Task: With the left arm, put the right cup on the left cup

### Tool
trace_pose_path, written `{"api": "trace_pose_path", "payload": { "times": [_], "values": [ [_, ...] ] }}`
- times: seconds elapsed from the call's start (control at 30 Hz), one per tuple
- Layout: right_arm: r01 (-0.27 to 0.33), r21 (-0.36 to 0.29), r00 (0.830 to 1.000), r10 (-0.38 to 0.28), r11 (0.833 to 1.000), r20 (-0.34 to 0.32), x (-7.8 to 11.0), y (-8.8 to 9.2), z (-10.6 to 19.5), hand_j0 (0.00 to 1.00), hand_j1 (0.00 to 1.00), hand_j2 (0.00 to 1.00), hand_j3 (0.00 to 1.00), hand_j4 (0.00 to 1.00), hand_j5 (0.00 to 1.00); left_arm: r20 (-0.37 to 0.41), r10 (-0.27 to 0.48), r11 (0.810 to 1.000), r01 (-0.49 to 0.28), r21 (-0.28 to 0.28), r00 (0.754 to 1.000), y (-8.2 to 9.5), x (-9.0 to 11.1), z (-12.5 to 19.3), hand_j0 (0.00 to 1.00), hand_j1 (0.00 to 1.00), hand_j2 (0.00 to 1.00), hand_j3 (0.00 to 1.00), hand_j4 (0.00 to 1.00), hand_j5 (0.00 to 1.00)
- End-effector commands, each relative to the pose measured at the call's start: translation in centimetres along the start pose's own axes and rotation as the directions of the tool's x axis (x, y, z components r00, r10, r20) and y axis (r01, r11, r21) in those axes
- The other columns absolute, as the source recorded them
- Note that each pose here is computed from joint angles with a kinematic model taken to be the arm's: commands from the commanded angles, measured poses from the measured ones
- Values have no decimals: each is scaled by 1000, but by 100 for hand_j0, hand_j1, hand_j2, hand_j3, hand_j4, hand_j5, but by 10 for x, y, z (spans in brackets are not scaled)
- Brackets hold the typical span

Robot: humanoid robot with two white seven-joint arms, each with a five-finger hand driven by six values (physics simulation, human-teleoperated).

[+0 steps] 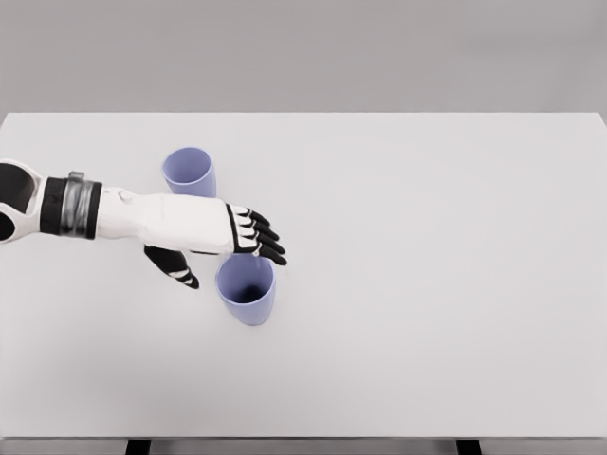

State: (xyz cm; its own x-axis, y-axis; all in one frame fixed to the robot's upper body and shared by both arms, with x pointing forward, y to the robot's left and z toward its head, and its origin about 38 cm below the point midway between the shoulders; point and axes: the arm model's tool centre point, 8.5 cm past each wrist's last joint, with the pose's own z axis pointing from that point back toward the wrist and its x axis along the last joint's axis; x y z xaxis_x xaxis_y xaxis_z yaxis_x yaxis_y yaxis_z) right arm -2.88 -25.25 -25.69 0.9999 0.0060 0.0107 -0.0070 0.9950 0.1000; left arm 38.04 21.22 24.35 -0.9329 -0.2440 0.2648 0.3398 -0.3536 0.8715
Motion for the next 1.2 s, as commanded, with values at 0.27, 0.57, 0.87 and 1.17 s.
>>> {"api": "trace_pose_path", "payload": {
  "times": [0.27,0.57,0.87,1.17],
  "values": [
    [0,0,1000,0,1000,0,0,0,0,100,100,100,100,100,100,-1,9,1000,-9,15,1000,1,-3,-3,100,100,100,100,100,100],
    [0,0,1000,0,1000,0,0,0,0,100,100,100,100,100,100,6,49,999,-50,15,999,-11,-8,-13,100,100,100,100,100,100],
    [0,0,1000,0,1000,0,0,0,0,100,100,100,100,100,100,15,69,998,-70,10,997,-21,-8,-20,100,100,100,100,100,100],
    [0,0,1000,0,1000,0,0,0,0,100,100,100,100,100,100,7,78,997,-78,9,997,-23,-11,-19,100,100,100,100,100,100]
  ]
}}
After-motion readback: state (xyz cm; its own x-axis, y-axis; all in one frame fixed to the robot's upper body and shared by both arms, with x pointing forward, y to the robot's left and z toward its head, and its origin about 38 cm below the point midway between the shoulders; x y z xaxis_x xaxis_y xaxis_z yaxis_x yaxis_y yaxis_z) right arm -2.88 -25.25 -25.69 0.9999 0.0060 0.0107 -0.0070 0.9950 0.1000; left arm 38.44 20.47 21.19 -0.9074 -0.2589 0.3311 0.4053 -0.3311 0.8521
